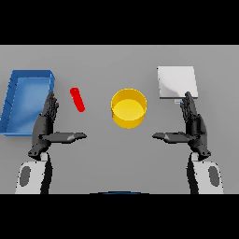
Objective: Pick up the red beaker and tilt it to pour out 1 green nut into yellow bowl. Pick up the yellow bowl and place it on the metallic measuring scale.
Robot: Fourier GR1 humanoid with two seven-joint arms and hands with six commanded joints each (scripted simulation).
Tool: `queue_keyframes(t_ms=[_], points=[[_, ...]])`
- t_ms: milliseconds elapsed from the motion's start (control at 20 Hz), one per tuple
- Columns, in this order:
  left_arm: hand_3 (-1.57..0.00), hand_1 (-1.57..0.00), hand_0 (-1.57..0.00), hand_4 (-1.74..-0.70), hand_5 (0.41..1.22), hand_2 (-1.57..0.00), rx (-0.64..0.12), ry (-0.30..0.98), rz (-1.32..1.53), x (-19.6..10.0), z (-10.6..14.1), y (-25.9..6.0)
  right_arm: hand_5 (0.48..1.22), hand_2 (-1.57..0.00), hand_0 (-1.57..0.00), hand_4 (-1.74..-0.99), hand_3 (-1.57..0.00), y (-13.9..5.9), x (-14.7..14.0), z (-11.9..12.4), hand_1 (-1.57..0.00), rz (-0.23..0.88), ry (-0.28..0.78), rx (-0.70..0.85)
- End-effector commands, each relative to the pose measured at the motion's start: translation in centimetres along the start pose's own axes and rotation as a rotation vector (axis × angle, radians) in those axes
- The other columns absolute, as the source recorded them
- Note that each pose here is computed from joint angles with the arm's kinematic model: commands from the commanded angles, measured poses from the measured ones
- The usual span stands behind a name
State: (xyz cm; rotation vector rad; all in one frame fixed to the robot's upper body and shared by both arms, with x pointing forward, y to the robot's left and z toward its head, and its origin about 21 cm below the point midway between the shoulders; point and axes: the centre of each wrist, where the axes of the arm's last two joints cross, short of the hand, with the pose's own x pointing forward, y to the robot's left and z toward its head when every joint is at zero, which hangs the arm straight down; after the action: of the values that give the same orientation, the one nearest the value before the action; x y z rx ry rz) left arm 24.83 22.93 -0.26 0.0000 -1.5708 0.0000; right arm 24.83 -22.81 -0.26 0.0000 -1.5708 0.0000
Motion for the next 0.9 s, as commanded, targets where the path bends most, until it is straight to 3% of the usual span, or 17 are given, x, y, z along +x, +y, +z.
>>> queue_keyframes(t_ms=[0,250,300,350,450,550,850], points=[[0.0,0.0,0.0,-1.15,0.599,0.0,0.002,-0.001,0.0,0.0,0.1,0.1,0.599,0.0,0.0,-1.167,0.0,0.0,0.0,0.0,0.0,0.0,0.0,-0.001],[0.0,0.0,0.0,-1.15,0.599,0.0,0.006,0.001,0.003,-0.2,0.8,1.1,0.599,0.0,0.0,-1.167,0.0,0.0,0.2,-0.5,0.0,-0.001,0.001,-0.002],[0.0,0.0,0.0,-1.15,0.599,0.0,-0.023,-0.031,-0.062,0.3,1.9,1.5,0.599,0.0,0.0,-1.167,0.0,-0.3,0.2,0.5,0.0,0.155,-0.075,0.002],[0.0,0.0,0.0,-1.16,0.599,0.0,-0.045,-0.037,-0.1,0.4,2.6,1.7,0.595,0.0,0.0,-1.163,0.0,0.0,0.3,1.3,0.0,0.239,-0.114,0.009],[0.0,0.0,0.0,-1.16,0.599,0.0,-0.066,-0.029,-0.136,1.4,2.9,1.4,0.591,0.0,0.0,-1.16,0.0,0.4,0.6,1.6,0.0,0.322,-0.12,0.006],[0.0,0.0,0.0,-1.16,0.6,0.0,-0.075,-0.014,-0.161,1.6,3.6,1.6,0.591,0.0,0.0,-1.162,0.0,0.7,0.7,2.0,0.0,0.347,-0.119,0.002],[0.0,0.0,0.0,-1.17,0.605,0.0,-0.101,0.024,-0.202,0.7,2.1,0.4,0.611,0.0,0.0,-1.224,0.0,0.5,0.9,2.4,0.0,0.288,-0.127,0.028]])
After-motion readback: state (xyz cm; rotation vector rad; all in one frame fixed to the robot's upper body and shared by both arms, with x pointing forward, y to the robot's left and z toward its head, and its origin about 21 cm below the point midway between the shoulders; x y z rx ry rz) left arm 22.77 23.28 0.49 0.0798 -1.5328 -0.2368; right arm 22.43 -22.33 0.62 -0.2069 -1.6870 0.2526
